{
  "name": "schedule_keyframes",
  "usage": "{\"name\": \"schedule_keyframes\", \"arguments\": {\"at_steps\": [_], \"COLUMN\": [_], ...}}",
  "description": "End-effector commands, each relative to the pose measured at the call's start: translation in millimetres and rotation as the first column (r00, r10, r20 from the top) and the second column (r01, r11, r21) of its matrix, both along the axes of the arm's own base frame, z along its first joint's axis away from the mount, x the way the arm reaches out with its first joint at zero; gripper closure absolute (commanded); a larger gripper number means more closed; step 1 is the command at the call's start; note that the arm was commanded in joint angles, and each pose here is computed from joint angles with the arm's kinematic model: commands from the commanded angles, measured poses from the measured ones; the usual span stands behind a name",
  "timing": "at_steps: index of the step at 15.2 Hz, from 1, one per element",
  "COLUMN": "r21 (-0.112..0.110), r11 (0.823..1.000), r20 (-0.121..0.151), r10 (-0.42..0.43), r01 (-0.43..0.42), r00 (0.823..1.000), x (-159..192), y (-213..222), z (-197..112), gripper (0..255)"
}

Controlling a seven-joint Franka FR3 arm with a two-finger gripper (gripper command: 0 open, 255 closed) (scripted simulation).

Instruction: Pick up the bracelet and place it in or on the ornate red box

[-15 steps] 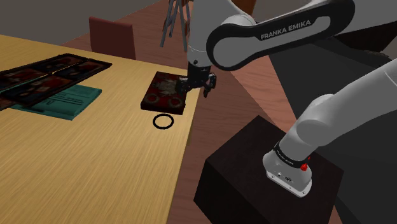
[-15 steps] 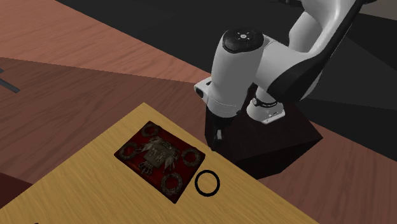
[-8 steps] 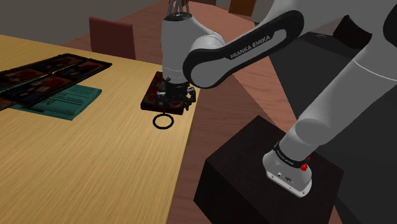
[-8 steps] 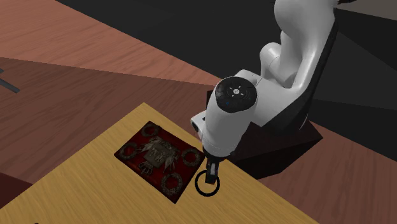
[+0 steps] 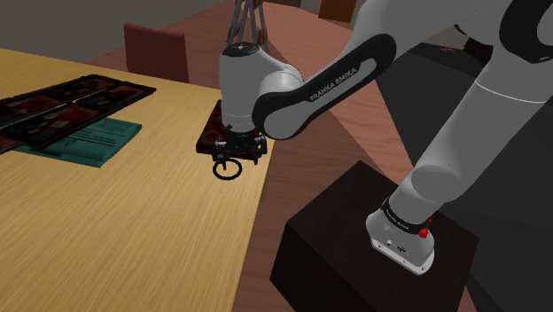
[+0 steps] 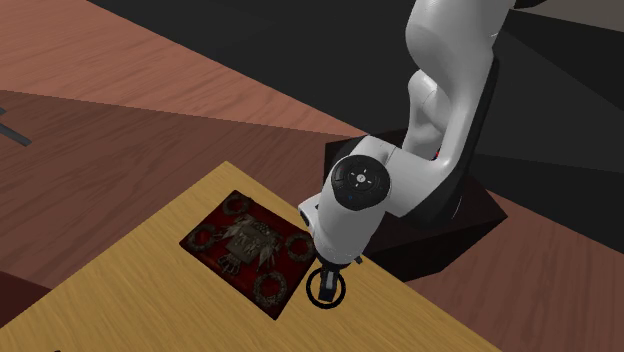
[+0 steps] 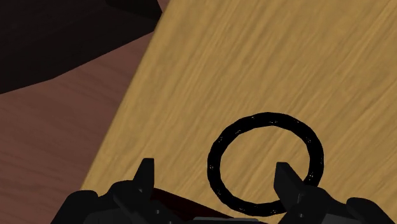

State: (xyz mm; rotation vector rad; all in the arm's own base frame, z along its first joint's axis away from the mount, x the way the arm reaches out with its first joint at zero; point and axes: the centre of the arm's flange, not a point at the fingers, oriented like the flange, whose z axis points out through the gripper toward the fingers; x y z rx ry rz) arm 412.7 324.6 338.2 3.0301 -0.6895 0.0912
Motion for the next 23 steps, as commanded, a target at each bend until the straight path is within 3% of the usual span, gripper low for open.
{"name": "schedule_keyframes", "arguments": {"at_steps": [1,8,9,18,23], "r21": [0.000,0.000,0.000,0.000,0.000], "r11": [1.000,1.000,1.000,1.000,1.000], "r20": [0.000,0.000,0.000,0.000,0.000], "r10": [0.000,0.000,0.000,0.000,0.000], "r01": [0.000,0.000,0.000,0.000,0.000], "r00": [1.000,1.000,1.000,1.000,1.000], "x": [-0.2,-0.2,-0.2,-0.2,-0.2], "y": [0.1,0.1,0.1,0.1,0.1], "z": [-5.2,-5.1,-5.1,-5.1,21.2], "gripper": [0,0,255,255,255]}}
